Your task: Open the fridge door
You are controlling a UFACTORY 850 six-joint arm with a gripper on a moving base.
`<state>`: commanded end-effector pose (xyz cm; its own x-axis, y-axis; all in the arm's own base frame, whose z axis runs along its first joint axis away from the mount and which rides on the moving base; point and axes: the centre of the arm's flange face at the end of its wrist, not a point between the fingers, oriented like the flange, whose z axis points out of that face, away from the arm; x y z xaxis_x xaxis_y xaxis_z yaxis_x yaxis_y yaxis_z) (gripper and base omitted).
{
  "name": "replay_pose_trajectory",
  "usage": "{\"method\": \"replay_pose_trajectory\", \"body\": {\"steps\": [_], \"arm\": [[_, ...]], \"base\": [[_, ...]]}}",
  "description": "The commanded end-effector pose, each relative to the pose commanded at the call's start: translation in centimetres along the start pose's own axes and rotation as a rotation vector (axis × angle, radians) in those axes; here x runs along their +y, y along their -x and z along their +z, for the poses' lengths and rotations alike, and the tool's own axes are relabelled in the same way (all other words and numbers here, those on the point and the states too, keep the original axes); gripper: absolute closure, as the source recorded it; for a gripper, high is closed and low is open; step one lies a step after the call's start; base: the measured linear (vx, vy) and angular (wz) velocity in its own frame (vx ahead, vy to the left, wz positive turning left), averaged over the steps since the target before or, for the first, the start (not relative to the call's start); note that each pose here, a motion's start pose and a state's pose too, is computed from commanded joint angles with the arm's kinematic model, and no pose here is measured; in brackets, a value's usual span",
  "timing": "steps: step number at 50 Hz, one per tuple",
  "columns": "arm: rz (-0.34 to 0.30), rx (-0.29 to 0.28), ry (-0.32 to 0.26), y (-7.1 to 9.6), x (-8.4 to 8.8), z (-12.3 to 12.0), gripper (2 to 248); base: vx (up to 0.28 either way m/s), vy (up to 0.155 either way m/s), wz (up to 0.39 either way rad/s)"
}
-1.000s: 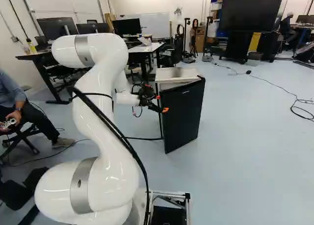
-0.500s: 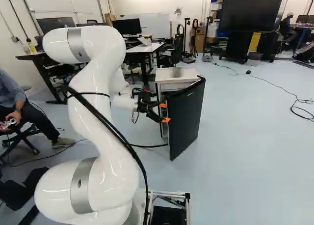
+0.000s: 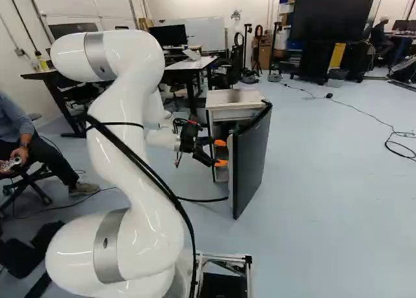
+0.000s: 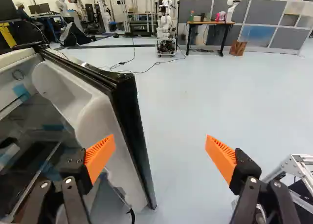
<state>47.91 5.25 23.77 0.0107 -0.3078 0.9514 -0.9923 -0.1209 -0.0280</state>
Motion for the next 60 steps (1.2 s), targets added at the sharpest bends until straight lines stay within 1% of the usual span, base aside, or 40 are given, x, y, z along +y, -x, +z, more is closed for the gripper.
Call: {"method": "replay_pose_trajectory", "body": {"steps": [11, 40, 47, 60], "arm": [[-0.002, 0.035, 0.003, -0.3, 0.1, -0.1, 3], [-0.001, 0.185, 0.023, -1.5, 0.2, -0.5, 3], [0.003, 0.196, 0.015, -1.5, -0.1, -1.0, 3], [0.012, 0.195, -0.01, -1.2, -0.9, -2.3, 3]], "base": [[0.0, 0.0, 0.0], [0.0, 0.0, 0.0], [0.0, 0.0, 0.0], [0.0, 0.0, 0.0]]}}
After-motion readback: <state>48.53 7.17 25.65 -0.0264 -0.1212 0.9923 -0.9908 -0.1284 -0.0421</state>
